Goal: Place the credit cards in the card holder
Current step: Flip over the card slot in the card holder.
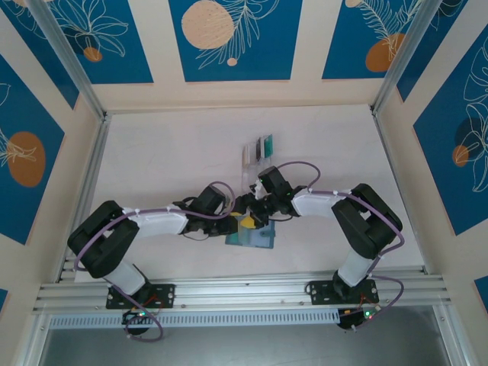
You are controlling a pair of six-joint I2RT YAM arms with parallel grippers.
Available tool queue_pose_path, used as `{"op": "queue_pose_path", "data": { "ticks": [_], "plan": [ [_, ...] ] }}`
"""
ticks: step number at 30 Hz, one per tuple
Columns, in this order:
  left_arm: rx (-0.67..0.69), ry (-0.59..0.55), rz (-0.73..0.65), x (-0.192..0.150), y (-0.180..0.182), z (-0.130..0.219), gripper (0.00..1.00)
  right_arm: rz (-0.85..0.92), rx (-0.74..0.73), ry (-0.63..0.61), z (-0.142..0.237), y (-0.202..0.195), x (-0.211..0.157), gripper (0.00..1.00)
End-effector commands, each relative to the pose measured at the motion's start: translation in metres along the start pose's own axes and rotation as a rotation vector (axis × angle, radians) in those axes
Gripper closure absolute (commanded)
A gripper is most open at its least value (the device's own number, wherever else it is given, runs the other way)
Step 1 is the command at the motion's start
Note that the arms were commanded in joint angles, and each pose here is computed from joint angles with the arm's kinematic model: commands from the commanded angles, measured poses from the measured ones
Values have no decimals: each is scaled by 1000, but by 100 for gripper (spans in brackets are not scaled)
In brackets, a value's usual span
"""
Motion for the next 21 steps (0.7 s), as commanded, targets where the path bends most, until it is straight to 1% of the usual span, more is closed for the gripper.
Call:
{"op": "queue_pose_path", "data": {
  "ticks": [1,7,10,12,18,21],
  "plan": [
    [15,112,34,-24,14,-12,70,-41,-113,65,-12,-28,-19,35],
    [14,100,23,-22,10,-5,66,-38,-112,62,-19,-27,-11,34],
    [41,95,4,-23,13,2,64,-28,-86,73,-20,-19,-7,34],
    [36,98,-6,-24,12,5,62,-17,-80,76,-20,-14,-7,33],
    [67,84,-36,-24,13,18,54,-19,-74,79,-20,-10,-4,33],
    [56,87,-45,-24,12,20,50,-21,-77,79,-21,-10,-3,33]
  ]
}}
Point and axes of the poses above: each hand's point on the last joint's axis, 136 mm out from that joint toward the fingers, its own z axis back along the fingers, its own y axis along the line the jaws close on, x = y × z, the point moved 6 cm from there along z, back along the fingers, and after that the axes turned 13 degrees about -z, right-handed, at the moved point
